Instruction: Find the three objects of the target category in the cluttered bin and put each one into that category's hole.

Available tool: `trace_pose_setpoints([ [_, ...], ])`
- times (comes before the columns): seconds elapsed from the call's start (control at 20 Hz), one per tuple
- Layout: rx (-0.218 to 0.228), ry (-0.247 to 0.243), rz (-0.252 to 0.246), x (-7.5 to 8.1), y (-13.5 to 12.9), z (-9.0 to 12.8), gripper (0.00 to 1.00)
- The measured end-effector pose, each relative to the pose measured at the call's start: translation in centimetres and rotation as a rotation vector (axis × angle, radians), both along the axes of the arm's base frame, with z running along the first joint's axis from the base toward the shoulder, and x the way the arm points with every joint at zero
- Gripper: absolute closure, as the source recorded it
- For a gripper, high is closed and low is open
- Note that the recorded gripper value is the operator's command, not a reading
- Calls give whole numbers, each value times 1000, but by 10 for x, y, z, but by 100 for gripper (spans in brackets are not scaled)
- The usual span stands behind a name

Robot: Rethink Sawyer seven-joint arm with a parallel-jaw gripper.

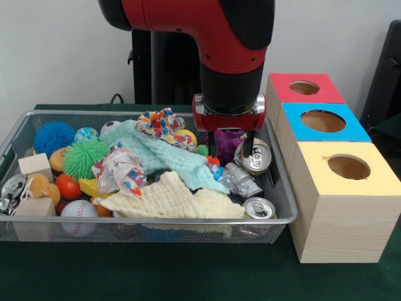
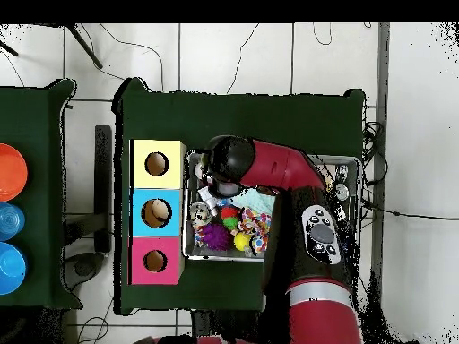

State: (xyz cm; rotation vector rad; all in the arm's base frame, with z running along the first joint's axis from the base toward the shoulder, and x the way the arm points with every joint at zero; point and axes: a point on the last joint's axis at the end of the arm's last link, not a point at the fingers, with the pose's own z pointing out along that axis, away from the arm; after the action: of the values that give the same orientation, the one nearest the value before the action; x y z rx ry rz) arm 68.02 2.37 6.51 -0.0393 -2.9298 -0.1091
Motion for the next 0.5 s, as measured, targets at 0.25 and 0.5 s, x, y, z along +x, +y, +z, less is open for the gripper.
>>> trace_pose_setpoints([
  [0.25,-1,-4,-1,-2,-1,-11,0],
  [0.5,-6,-28,-8,-1,-5,-21,0],
])
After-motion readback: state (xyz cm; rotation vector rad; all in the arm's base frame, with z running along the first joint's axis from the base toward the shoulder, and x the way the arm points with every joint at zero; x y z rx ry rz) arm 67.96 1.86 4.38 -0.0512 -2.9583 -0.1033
